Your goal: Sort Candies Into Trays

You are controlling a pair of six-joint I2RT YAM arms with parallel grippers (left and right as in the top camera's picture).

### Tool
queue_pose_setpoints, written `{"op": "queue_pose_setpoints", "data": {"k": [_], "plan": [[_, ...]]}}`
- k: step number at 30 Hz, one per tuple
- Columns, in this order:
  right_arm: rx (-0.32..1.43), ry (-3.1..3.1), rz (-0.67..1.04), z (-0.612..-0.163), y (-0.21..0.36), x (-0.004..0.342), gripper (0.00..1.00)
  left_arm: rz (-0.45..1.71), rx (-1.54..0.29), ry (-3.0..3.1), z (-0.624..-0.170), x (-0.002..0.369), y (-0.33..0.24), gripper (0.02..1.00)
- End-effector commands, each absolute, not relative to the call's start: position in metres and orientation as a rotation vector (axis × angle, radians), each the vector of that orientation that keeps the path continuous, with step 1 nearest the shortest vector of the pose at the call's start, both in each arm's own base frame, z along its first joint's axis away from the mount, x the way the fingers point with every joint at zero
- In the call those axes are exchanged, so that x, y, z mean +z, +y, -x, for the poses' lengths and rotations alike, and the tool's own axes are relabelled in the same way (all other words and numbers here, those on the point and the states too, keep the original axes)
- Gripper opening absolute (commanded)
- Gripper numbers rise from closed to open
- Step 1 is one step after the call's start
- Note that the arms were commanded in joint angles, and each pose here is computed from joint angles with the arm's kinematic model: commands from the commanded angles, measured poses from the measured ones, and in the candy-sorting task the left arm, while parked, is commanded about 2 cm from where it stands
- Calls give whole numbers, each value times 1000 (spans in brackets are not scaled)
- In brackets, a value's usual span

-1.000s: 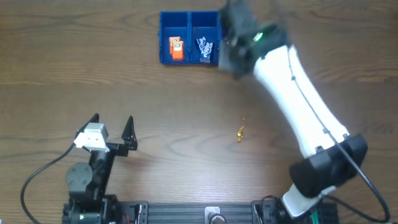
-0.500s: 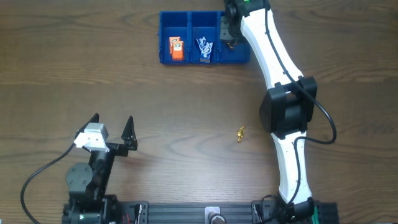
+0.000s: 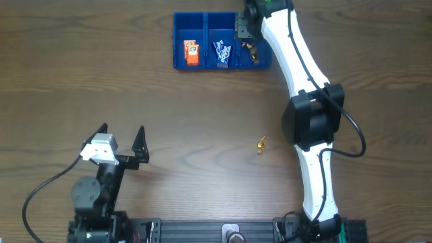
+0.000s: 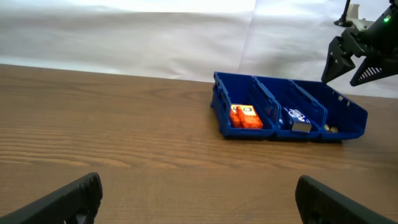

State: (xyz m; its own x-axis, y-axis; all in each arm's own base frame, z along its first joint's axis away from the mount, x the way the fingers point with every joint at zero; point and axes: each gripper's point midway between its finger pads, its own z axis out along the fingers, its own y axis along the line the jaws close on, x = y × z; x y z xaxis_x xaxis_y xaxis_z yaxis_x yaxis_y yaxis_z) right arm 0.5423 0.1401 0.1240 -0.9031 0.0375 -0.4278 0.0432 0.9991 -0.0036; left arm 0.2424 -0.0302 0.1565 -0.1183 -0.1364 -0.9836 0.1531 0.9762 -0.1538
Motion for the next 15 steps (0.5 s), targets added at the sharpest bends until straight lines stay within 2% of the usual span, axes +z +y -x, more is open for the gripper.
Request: {"op": "queue_pose_setpoints", "data": {"k": [1,4,8,11,15], "plan": [[-19,2659,-61,-531,130,168,711,-24,-255,1716,-242,141,-32,998],[-21,2672,-34,-500,130,189,746,-24,-255,1716,-242,141,-32,998],[3,2652,-6,-452,127,198,779,-24,-255,1716,-242,141,-32,998],[42,2672,-9,-403,126,185,783,-23,-255,1716,-242,141,-32,998],[59,2805,-91,-329,118,136,785,-24,-255,1716,-242,141,-32,998]]}}
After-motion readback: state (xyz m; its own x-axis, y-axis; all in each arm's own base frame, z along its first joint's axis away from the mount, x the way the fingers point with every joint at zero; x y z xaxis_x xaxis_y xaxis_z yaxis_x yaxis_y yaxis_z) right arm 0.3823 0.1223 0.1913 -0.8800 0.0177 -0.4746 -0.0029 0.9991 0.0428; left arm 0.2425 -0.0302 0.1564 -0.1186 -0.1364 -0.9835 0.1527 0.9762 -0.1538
